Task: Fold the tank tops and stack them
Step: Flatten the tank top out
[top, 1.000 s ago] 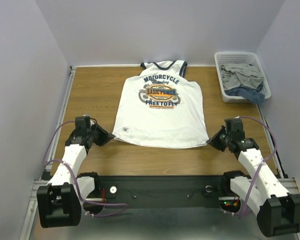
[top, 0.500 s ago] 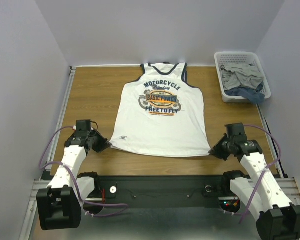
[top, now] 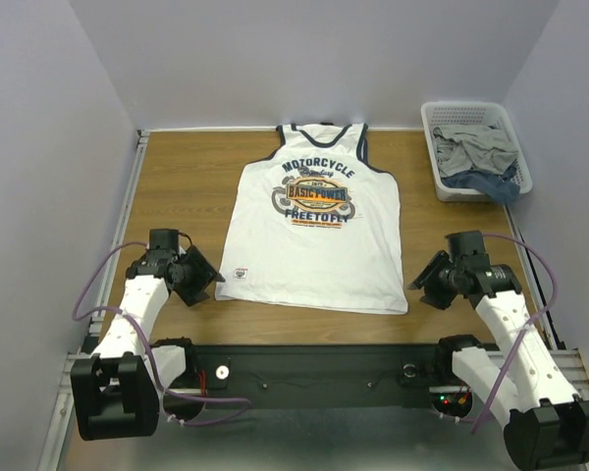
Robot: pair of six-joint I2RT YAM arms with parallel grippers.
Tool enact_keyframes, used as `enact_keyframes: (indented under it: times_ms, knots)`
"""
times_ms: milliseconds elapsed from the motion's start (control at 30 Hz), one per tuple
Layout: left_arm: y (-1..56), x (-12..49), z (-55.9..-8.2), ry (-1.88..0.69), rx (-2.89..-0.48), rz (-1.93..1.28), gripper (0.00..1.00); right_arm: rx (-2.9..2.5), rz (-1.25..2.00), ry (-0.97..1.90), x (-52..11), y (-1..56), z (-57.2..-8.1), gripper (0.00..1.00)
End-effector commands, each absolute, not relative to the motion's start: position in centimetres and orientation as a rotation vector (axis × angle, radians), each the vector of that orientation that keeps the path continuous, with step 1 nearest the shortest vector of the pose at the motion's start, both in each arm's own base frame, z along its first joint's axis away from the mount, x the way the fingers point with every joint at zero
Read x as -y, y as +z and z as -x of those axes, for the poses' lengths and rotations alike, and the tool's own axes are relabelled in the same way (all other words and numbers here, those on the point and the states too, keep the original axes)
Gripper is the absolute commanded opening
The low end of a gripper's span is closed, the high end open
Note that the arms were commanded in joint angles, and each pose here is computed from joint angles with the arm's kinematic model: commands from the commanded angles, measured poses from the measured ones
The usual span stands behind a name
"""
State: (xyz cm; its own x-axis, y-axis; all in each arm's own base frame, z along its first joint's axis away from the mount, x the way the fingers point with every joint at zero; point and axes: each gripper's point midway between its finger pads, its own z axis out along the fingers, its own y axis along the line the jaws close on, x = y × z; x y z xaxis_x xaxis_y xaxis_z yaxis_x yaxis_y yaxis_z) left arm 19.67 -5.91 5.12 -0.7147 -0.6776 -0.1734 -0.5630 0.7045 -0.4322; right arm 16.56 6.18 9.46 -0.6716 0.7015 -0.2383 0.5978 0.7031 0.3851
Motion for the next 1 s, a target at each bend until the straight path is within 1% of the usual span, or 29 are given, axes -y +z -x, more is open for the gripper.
enact_keyframes:
  times_ms: [0, 100, 133, 167, 200, 267, 300, 333, 367, 400, 433, 533, 633, 767, 867, 967]
  knots:
    - [8.2, 5.0, -21.7, -0.449, -2.550, 0.862, 0.69, -2.463, -0.861, 0.521, -7.5, 12.4, -20.2, 0.50]
    - [10.6, 4.8, -24.4, -0.471, -2.458, 0.811, 0.67, -2.420, -0.841, 0.539, -7.8, 12.7, -22.6, 0.49]
    - [12.5, 5.2, -26.7, -0.525, -2.377, 0.741, 0.61, -2.384, -0.835, 0.545, -7.8, 12.7, -24.3, 0.49]
    - [13.2, 5.5, -27.8, -0.560, -2.352, 0.717, 0.60, -2.346, -0.828, 0.550, -7.7, 13.2, -25.1, 0.49]
    - [13.3, 6.7, -28.8, -0.630, -2.361, 0.690, 0.58, -2.359, -0.843, 0.539, -7.8, 12.4, -26.1, 0.47]
    - [15.9, 7.7, -32.3, -0.688, -2.283, 0.596, 0.47, -2.296, -0.830, 0.554, -7.9, 12.8, -29.0, 0.45]
    - [14.9, 10.3, -32.9, -0.710, -2.341, 0.528, 0.46, -2.304, -0.840, 0.536, -7.9, 12.2, -30.4, 0.45]
    - [15.4, 11.6, -34.1, -0.728, -2.324, 0.472, 0.45, -2.265, -0.835, 0.531, -7.8, 12.6, -32.1, 0.45]
    - [15.5, 12.3, -35.8, -0.691, -2.328, 0.465, 0.45, -2.249, -0.852, 0.481, -7.2, 12.5, -34.1, 0.45]
    - [15.4, 13.6, -36.1, -0.699, -2.336, 0.436, 0.43, -2.229, -0.847, 0.471, -7.0, 12.7, -34.5, 0.45]
    - [16.0, 15.6, -36.7, -0.738, -2.319, 0.400, 0.41, -2.203, -0.867, 0.408, -6.2, 12.5, -36.9, 0.45]
    - [12.9, 18.9, -36.7, -0.768, -2.387, 0.393, 0.37, -2.196, -0.866, 0.295, -5.1, 11.5, -41.0, 0.45]
    - [11.3, 20.5, -35.9, -0.761, -2.421, 0.371, 0.37, -2.213, -0.853, 0.255, -5.0, 9.7, -44.5, 0.44]
    - [7.8, 21.2, -33.3, -0.706, -2.498, 0.384, 0.36, -2.290, -0.834, 0.283, -6.2, 6.5, -46.9, 0.41]
    - [5.8, 20.6, -31.6, -0.665, -2.542, 0.410, 0.36, -2.327, -0.847, 0.251, -6.1, 4.2, -47.4, 0.41]
    - [4.5, 20.3, -30.1, -0.622, -2.566, 0.444, 0.36, -2.334, -0.833, 0.207, -5.5, 3.4, -48.2, 0.42]
